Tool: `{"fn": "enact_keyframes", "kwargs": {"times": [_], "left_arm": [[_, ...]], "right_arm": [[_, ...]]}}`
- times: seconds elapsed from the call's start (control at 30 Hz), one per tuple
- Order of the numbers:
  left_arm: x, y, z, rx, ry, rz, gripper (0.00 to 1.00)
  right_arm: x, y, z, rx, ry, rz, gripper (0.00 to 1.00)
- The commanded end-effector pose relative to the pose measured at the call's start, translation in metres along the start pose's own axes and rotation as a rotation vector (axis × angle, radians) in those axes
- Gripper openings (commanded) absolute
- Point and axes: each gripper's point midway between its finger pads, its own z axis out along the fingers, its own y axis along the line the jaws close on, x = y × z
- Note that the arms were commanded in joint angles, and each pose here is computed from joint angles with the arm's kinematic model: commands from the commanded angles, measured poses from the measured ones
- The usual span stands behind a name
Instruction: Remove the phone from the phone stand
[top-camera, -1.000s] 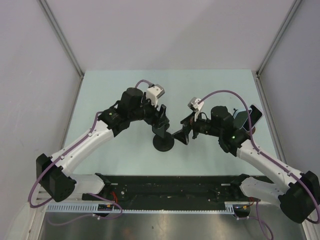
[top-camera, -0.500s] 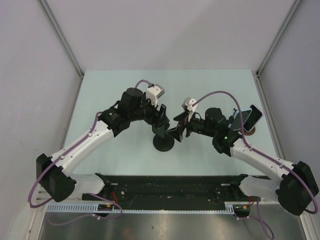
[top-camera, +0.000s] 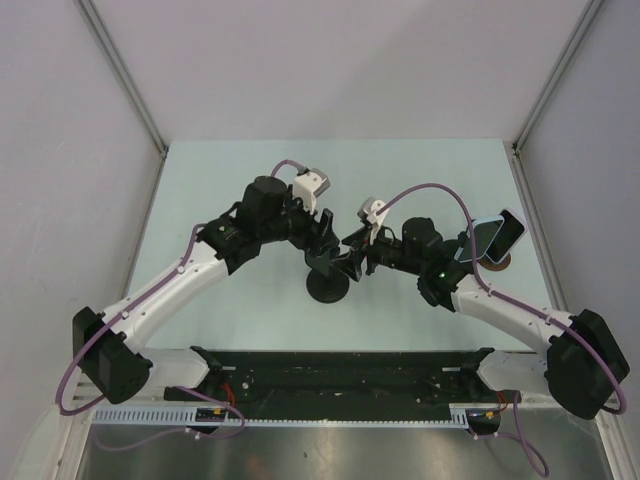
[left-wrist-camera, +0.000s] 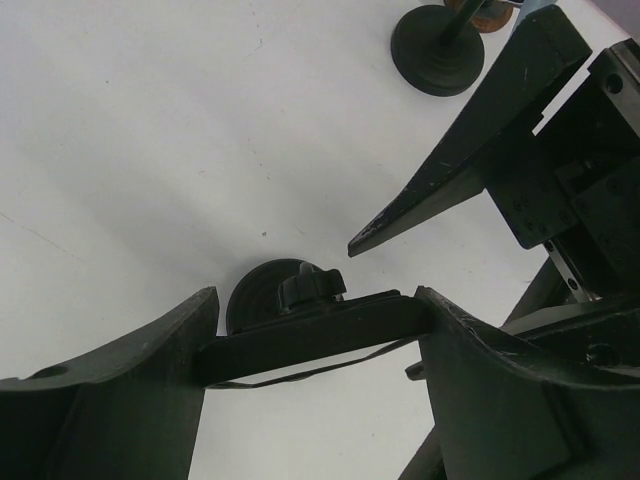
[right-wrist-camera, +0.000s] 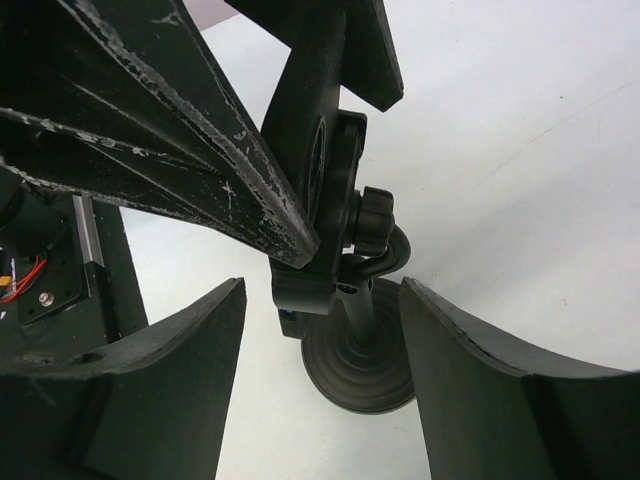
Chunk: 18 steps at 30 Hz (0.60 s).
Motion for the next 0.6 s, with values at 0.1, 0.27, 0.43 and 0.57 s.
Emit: {"fn": "enact_keyframes", "kwargs": {"times": [0.1,0.27,0.43,0.57], "left_arm": [[-0.0094,-0.0206,0.0037,0.075,-0.039,-0.020,0.10],[-0.0089,-0.0214,0.0042,0.074,-0.038,-0.017,0.13],[-0.0108,-0.0187,0.0016,0.055,-0.048,-0.005,0.25],[-0.0129,-0.0143,-0.0009,0.029,-0.060,0.011,0.44]], "right_arm": [[-0.0108,-0.0011,0.0046,0.002,-0.054,-0.036,0.63],[-0.0102,-0.0017,0.0047,0.001,-0.055,-0.038,0.43],[-0.0103,0.0010,0.0027,-0.003,-0.055,-0.036,0.08],[-0.0109,0.0011,0.0005,0.004,-0.057,-0.035,0.01]]}}
